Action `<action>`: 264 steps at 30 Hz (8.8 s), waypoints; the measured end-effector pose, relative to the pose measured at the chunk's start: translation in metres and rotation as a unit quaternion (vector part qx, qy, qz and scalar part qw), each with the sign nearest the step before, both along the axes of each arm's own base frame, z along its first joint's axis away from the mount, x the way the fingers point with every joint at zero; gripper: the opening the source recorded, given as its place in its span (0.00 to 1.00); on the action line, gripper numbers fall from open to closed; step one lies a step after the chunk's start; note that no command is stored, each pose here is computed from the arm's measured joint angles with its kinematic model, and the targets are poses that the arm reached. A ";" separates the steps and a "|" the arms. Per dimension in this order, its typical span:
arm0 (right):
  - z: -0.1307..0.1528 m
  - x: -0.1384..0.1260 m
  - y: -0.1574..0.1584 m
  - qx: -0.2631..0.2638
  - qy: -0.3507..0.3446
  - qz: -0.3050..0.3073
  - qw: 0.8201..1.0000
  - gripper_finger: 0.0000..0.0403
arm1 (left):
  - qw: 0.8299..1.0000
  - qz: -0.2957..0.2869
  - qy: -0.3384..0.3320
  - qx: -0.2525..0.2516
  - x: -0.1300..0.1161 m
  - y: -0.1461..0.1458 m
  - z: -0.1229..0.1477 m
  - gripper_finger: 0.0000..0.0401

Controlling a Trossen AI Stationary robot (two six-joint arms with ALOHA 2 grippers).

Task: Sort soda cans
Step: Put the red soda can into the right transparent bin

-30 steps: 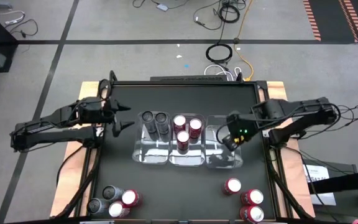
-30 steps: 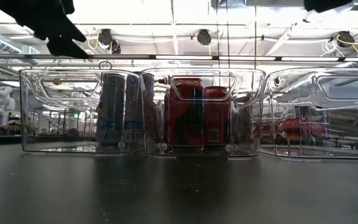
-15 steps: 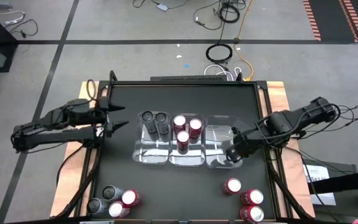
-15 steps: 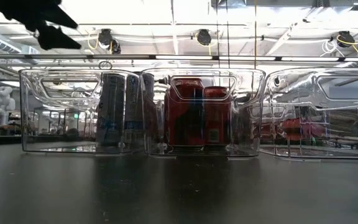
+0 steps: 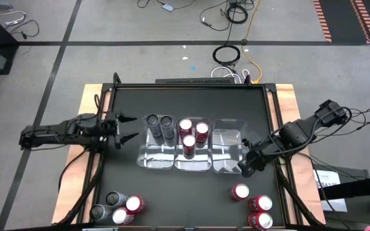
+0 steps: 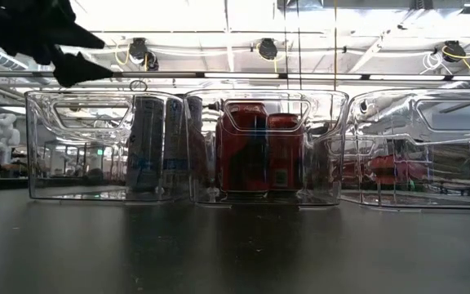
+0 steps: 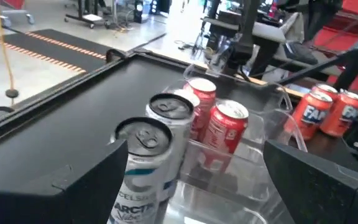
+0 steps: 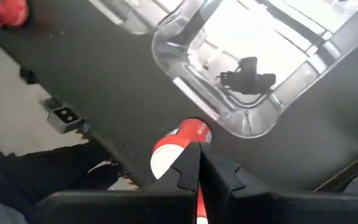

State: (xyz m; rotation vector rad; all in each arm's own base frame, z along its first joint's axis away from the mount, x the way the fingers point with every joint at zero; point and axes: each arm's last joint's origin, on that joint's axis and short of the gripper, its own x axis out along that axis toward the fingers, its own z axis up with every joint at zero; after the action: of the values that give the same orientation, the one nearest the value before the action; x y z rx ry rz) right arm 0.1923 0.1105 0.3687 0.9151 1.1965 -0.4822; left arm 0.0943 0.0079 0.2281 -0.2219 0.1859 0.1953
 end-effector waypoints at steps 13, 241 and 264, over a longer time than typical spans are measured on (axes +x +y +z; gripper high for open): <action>0.002 -0.006 0.018 0.020 -0.017 0.043 0.999 0.00 | 1.000 -0.021 0.002 -0.004 0.010 -0.007 -0.037 0.95; -0.056 0.051 -0.134 -0.191 0.127 -0.128 0.965 0.90 | 1.000 -0.024 0.006 -0.008 0.010 -0.007 -0.037 0.95; -0.023 0.004 0.058 -0.049 0.107 -0.214 0.970 0.85 | 1.000 -0.024 0.006 -0.008 0.010 -0.007 -0.037 0.95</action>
State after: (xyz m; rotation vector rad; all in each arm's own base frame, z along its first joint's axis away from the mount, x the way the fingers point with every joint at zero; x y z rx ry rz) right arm 0.1962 0.1688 0.3452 1.0585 1.1549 -0.9996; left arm 0.1047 0.0009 0.1909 -0.2328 0.2043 0.1470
